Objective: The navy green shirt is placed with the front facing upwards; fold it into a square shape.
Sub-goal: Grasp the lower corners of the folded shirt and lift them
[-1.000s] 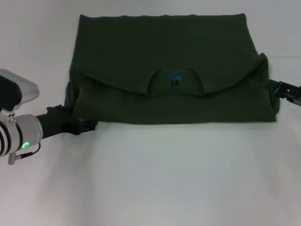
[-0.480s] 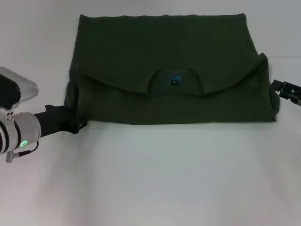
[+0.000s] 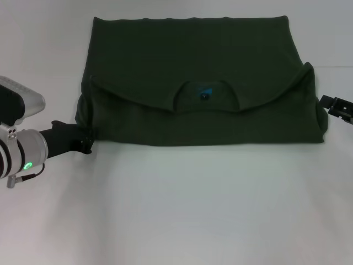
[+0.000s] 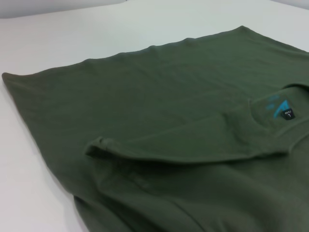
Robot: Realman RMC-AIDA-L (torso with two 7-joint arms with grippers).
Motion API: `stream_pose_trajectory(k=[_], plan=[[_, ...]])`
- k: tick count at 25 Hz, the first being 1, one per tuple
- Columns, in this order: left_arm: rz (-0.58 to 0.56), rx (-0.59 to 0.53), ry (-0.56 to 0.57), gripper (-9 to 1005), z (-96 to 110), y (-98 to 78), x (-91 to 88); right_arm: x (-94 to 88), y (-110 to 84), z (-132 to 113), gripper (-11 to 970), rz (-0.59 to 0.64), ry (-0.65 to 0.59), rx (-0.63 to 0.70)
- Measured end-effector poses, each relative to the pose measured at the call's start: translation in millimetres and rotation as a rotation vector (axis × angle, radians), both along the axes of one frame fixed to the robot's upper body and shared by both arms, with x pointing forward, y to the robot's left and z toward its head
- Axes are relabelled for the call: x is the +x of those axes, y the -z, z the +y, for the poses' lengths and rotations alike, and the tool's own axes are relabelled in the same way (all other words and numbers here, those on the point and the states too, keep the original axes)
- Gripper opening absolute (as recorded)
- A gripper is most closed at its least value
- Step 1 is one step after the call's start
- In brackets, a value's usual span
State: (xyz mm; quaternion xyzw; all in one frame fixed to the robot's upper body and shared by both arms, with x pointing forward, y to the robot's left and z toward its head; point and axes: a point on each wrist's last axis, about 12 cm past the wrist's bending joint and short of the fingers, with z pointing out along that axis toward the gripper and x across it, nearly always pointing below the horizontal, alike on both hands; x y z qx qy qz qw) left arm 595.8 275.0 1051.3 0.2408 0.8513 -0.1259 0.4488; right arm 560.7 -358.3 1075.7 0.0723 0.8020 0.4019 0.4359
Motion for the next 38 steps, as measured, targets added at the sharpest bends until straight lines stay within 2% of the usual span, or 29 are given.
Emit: stream_pose_trajectory(k=[3, 9, 16, 24, 32, 38], plan=[[-0.003, -0.002, -0.004, 46, 1, -1.4, 0.7, 0.0, -0.5, -2, 592, 0.001, -0.001, -0.006], [0.012, -0.055, -0.012, 30, 12, -7.1, -9.3, 5.2, -0.4, -9, 592, 0.073, -0.039, -0.113], [0.026, -0.102, 0.007, 31, 22, -11.3, -24.1, 23.4, -2.7, -15, 593, 0.124, 0.014, -0.218], [0.027, -0.113, 0.008, 31, 21, -13.1, -22.5, 45.9, 1.1, 7, 593, 0.21, -0.011, -0.345], [0.028, -0.113, 0.013, 30, 19, -14.1, -21.0, 47.5, 7.9, 29, 593, 0.223, -0.06, -0.35], [0.024, -0.112, 0.02, 31, 17, -15.9, -18.5, 44.4, 11.4, 28, 593, 0.227, -0.048, -0.349]])
